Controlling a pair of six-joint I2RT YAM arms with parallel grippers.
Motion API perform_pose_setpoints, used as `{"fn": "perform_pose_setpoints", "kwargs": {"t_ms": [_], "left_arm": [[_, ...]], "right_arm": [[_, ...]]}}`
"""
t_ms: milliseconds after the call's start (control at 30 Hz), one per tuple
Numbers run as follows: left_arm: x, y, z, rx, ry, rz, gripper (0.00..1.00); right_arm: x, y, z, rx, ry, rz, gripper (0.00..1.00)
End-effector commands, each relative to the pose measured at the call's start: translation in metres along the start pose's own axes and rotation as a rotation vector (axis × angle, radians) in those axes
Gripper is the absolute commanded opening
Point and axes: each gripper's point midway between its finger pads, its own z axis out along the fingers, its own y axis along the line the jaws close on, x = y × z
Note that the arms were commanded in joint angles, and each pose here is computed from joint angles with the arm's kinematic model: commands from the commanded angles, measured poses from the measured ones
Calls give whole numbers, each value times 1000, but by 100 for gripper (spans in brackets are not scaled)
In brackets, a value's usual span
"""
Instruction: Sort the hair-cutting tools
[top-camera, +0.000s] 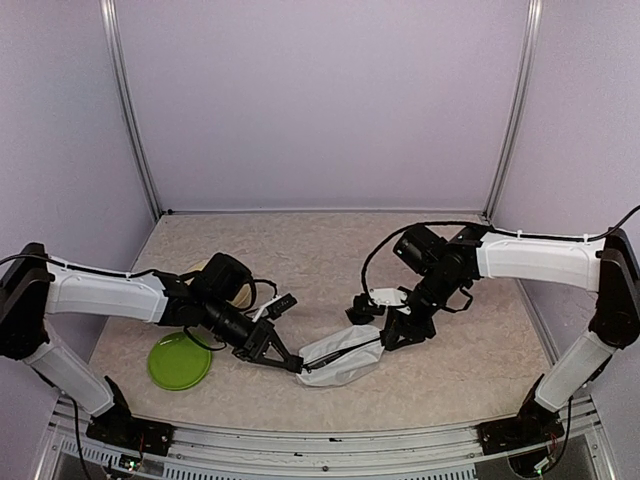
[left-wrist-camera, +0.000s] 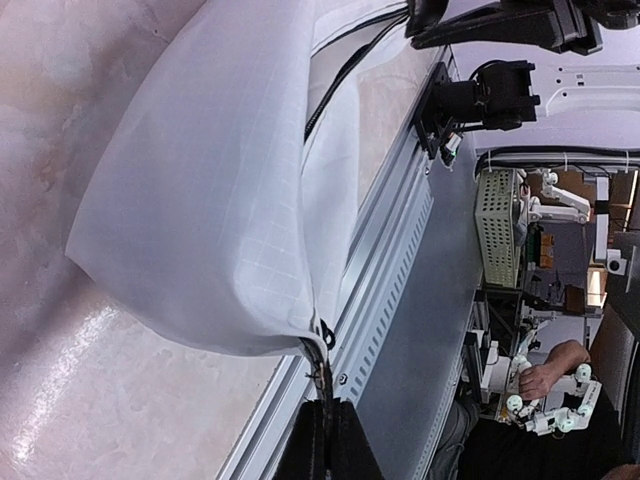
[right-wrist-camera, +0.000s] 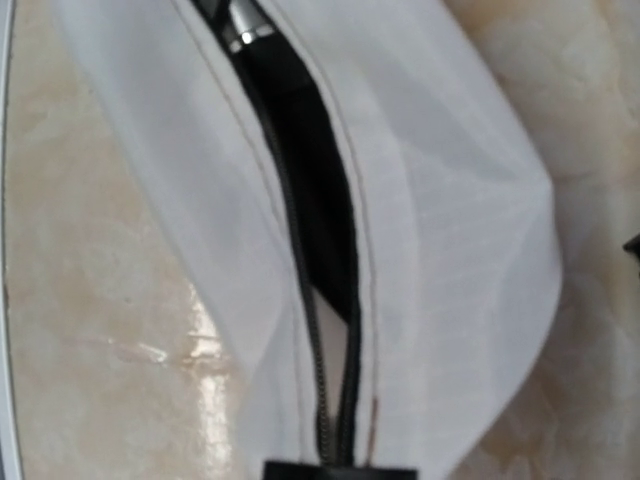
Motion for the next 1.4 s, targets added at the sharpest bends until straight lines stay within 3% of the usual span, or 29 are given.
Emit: {"fn": "perform_pose_setpoints", "kwargs": {"t_ms": [0,167,333,533,567,733,933,1000,1133,1200,1367], "left_arm": [[3,1,3,5,36,14,0],[26,1,14,-1,126,40,0],[40,-10,24,6,200,99,0],[27,-6,26,-23,187,130,0],[24,-6,25,-25,183,134,0],[3,-4,13,-59,127,157,11],[-22,-18,-6,-37,39,182,10],[-27,-18,-9,-47,21,193,1],[-42,-17,-23,-63,-60,176,0],[-44,-11,-28,-98,-69,162,6],[-50,-6,-41,-190,-124,166,35]], "right_arm": [[3,-6,1,24,5,16,28],[17,17,14,-87,8,18,3],[21,56,4,-244,-41,-32,1],[18,63,-3,-271,-49,-54,3],[18,63,-3,-273,-49,-57,4],[4,41,-23,-217,-122,-50,30],[-23,-17,-65,-113,-281,13,42],[-25,-46,-64,-9,-281,79,46],[-20,-112,-56,270,-253,186,54],[-10,-133,-42,341,-197,238,56],[-12,-135,0,286,-135,277,57]]}}
